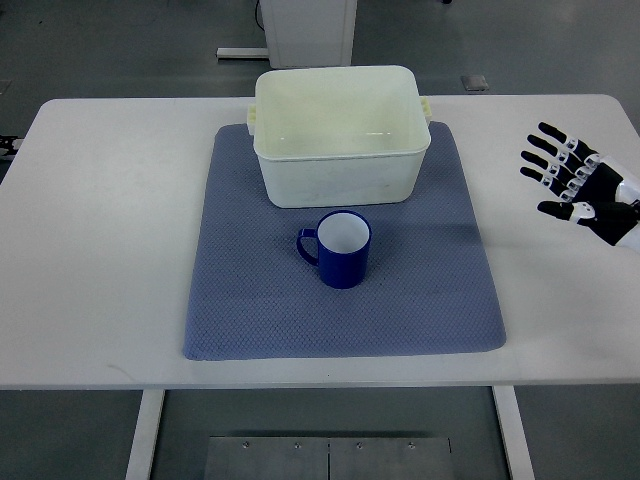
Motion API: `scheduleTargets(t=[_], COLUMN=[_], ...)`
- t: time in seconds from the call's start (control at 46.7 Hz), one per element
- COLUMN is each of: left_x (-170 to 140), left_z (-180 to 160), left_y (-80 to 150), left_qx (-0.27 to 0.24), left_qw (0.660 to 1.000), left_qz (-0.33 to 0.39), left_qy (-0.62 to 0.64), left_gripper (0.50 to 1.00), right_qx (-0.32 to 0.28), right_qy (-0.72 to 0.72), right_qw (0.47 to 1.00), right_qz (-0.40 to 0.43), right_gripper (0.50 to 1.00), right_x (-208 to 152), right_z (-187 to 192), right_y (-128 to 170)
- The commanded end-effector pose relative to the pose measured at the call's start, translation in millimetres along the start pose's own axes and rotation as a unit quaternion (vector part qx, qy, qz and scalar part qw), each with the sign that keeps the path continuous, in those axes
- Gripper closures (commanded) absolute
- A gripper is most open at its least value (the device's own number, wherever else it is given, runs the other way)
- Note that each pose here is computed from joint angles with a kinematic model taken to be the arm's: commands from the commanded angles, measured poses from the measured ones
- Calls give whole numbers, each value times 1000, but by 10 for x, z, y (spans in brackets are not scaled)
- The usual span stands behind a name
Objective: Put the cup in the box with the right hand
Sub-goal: 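Move the right hand toward the dark blue mug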
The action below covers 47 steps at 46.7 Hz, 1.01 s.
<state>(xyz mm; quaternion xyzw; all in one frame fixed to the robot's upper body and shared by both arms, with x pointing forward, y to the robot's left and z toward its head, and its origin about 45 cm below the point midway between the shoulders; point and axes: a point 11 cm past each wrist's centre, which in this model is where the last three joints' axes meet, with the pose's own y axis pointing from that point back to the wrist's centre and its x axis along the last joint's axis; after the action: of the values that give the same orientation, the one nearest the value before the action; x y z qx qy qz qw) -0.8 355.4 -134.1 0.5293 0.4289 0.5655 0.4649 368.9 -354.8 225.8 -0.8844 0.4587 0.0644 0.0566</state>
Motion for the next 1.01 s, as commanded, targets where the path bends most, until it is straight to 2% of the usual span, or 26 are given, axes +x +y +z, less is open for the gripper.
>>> scheduleTargets(t=[0.0,0.6,0.985], left_x=[0,0,0], left_z=[1,1,1], left_y=[0,0,0], left_qx=[0,0,0], left_qw=[1000,1000,1000], left_qz=[0,0,0], left_qy=[0,0,0], left_gripper=[500,500,500], right_qx=[-8,-31,-22], right_qy=[3,-4,-21], right_qw=[1000,997,996], right_qz=[-7,-69,-84], right_gripper=[500,500,500], right_x=[-38,-515,-839], right_z=[53,486,677], right_y=[-11,-262,-496])
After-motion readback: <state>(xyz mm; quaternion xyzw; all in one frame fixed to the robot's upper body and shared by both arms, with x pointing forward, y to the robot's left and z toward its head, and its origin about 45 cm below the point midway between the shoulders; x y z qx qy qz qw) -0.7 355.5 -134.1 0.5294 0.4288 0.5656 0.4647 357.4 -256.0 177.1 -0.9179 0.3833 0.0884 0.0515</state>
